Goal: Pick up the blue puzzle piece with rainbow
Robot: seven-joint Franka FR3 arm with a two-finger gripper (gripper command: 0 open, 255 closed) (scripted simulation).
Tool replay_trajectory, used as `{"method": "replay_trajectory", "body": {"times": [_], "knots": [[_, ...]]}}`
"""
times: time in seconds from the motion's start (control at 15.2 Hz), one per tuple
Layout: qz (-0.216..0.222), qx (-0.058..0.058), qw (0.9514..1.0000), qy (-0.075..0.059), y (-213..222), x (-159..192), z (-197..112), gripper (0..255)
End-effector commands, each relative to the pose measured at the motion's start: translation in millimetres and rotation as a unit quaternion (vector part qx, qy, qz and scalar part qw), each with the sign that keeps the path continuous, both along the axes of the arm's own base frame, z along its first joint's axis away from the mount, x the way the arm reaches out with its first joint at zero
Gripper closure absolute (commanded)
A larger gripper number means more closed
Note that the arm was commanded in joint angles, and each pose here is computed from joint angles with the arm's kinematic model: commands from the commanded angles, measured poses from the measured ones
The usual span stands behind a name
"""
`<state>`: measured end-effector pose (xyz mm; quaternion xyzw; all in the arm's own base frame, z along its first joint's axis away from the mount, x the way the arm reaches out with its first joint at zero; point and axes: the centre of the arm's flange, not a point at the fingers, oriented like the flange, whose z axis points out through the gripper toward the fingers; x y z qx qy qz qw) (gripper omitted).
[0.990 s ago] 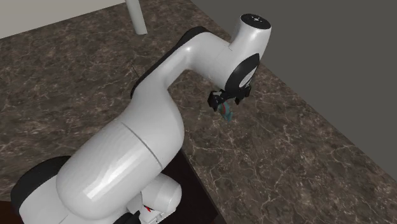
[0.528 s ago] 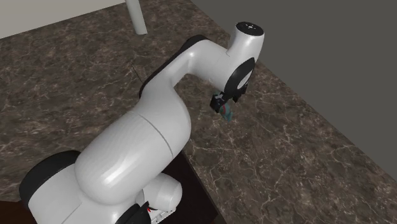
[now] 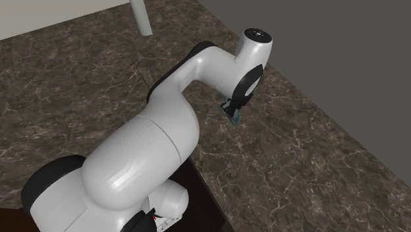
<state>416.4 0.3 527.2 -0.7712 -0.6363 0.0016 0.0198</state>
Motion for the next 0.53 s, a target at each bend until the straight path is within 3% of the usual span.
{"method": "replay_trajectory", "body": {"times": [0.0,0.46], "knots": [[0.0,0.0,1.0,0.0,0,0,0,255],[0.0,0.0,1.0,0.0,0,-1,17,255]]}}
